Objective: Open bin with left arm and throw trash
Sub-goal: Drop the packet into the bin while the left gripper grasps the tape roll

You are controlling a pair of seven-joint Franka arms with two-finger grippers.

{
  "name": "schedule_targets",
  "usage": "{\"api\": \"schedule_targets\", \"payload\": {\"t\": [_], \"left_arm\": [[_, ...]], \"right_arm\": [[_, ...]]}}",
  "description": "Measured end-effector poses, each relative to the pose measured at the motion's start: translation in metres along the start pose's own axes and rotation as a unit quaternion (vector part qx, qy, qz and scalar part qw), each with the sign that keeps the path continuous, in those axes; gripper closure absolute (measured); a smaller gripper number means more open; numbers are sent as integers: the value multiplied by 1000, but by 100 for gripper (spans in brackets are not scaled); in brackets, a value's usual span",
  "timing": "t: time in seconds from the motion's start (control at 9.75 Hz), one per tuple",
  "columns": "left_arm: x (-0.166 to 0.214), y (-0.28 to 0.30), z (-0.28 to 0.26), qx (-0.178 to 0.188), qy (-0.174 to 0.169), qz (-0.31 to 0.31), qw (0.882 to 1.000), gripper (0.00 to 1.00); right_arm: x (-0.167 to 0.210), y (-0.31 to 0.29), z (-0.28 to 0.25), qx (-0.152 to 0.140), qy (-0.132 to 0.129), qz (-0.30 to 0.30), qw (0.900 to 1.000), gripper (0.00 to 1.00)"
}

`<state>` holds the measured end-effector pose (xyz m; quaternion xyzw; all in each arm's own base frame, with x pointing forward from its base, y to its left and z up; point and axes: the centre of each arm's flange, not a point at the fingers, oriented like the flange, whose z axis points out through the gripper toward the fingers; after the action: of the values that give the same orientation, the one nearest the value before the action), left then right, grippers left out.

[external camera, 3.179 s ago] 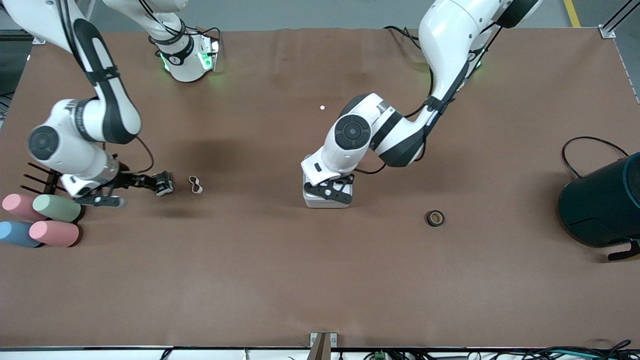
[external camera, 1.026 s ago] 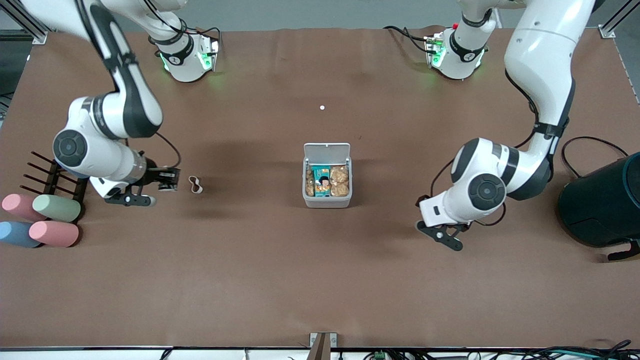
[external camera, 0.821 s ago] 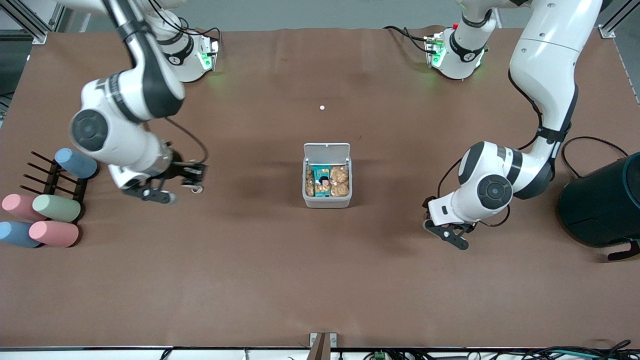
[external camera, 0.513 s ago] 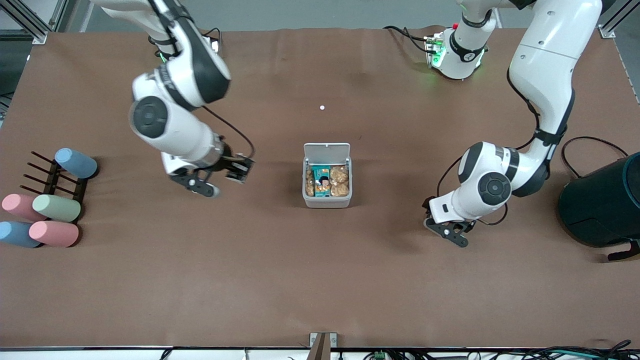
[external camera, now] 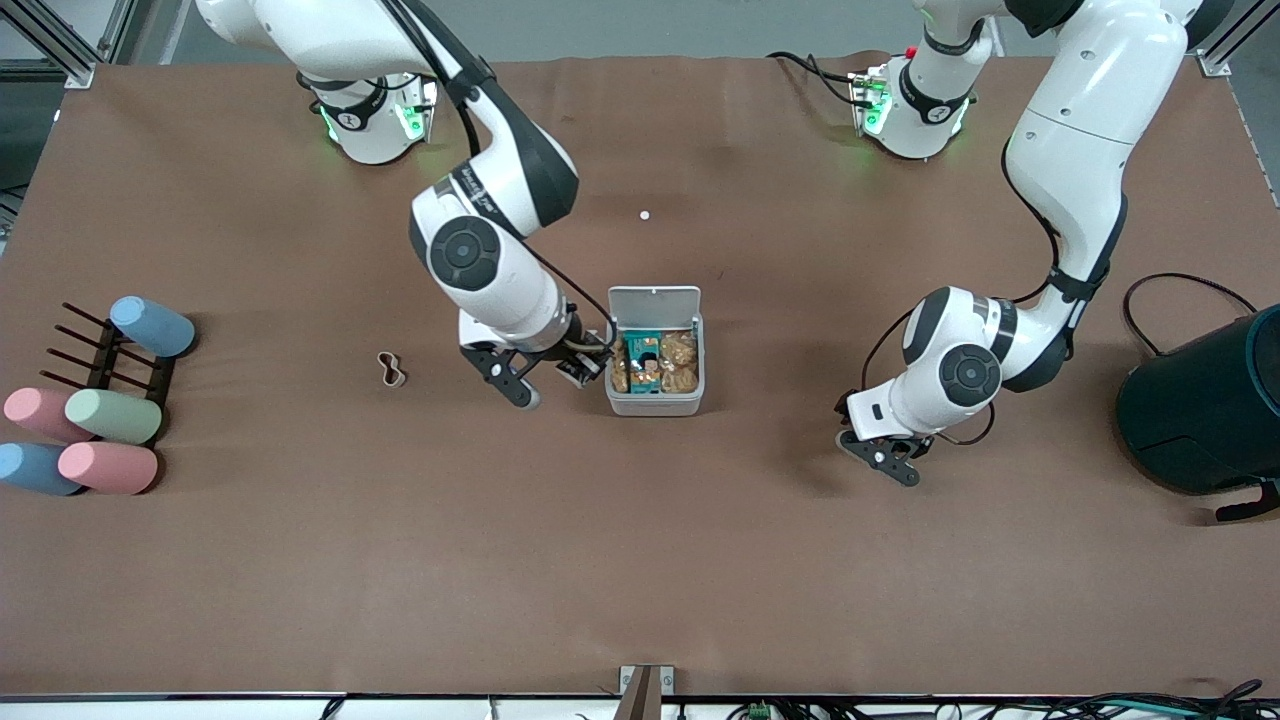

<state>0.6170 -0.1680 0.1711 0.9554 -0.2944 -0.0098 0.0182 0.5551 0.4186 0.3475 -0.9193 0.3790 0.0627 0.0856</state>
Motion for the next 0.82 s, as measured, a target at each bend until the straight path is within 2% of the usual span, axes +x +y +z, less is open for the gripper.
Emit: {"api": "schedule_targets", "payload": {"t": [0.1,0.21,0.41,0.62,0.72,0.82], "left_arm": [[0,-2,-4,3,3,-3,1000,33],[0,-3,-6,3,4,-5,1000,45],[2,1,-7,2,6,-3,1000,45],[11,4,-16,4,20,0,1000,45],[22,10,-30,5,33,5,999,45],[33,22,-46,1,39,8,999,45]], "right_arm": [[-13,-2,8,-4,-1,12,1000,70],[-25,-4,15,-8,-3,20,1000,70],[-44,-10,32,-13,-5,25,1000,70],[-45,-14,40,-10,-4,27,1000,69],[-42,-15,41,-7,-2,28,1000,57],[-39,-16,41,-5,-1,29,1000,41]]}}
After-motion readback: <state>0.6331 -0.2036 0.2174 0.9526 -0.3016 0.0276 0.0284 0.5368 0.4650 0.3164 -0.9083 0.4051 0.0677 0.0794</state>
